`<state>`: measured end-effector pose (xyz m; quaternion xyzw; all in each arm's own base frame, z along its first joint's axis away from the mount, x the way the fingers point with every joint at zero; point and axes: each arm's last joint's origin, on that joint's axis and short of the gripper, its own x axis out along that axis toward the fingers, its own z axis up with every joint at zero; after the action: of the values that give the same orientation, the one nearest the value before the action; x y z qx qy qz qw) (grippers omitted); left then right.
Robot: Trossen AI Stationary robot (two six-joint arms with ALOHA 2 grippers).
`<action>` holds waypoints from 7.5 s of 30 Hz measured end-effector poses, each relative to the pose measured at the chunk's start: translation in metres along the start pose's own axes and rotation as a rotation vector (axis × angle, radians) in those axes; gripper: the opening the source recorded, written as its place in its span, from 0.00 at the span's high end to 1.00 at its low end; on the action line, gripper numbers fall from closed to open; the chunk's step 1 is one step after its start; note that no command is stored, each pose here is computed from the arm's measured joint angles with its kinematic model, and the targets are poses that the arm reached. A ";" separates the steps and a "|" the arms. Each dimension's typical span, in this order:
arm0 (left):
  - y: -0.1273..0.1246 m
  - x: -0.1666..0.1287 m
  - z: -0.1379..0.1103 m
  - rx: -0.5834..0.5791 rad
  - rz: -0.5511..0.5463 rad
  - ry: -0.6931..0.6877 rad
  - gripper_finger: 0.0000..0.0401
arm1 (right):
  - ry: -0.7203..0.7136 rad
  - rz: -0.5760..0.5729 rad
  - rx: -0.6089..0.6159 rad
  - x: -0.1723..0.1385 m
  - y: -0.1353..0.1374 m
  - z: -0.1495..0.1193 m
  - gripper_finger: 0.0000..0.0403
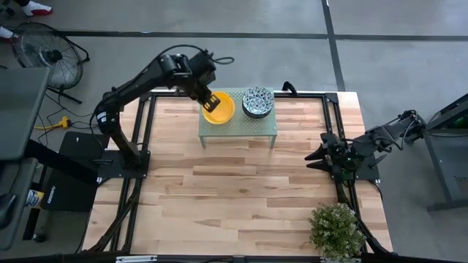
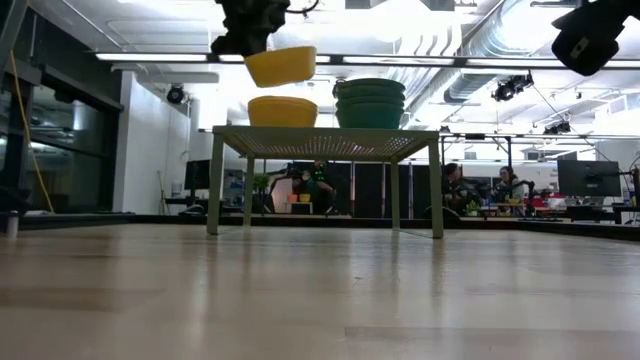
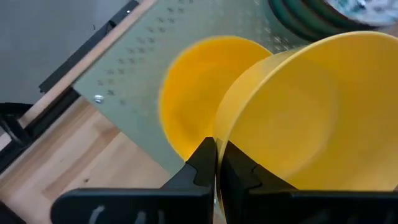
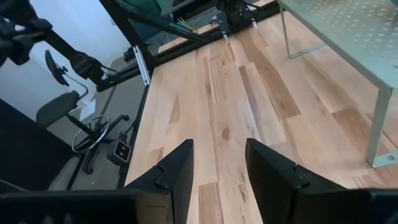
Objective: Pick & Place Mini bowls
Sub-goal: Stack the yellow bowl on the stacked yellow bowls on the shelf, then return to Home Position
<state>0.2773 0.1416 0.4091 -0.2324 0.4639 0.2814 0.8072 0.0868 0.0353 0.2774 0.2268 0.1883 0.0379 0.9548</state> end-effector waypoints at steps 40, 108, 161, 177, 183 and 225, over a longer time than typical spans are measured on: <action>0.030 0.052 0.019 -0.114 0.051 0.140 1.00 | -0.012 -0.042 0.023 0.000 -0.002 -0.001 0.67; -0.030 -0.031 0.030 0.500 0.091 -0.242 0.62 | -0.167 -0.001 0.052 -0.030 -0.012 0.003 0.67; -0.061 0.058 -0.269 0.183 -0.371 -1.006 0.62 | -0.742 0.065 0.139 0.025 -0.059 -0.051 0.67; -0.047 0.085 -0.307 0.162 -0.331 -1.004 0.62 | -0.615 0.051 0.147 0.033 -0.077 -0.056 0.67; -0.038 0.094 -0.325 0.158 -0.260 -1.009 0.62 | -0.608 0.061 0.137 0.034 -0.077 -0.056 0.67; -0.017 0.125 -0.360 0.415 -0.204 -0.928 0.62 | -0.611 -0.090 -0.052 0.035 -0.080 -0.058 0.67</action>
<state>0.1180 -0.0698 0.1350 0.0378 0.0779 0.1770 0.9804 0.0961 -0.0066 0.1821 0.1948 -0.0985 -0.0694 0.9734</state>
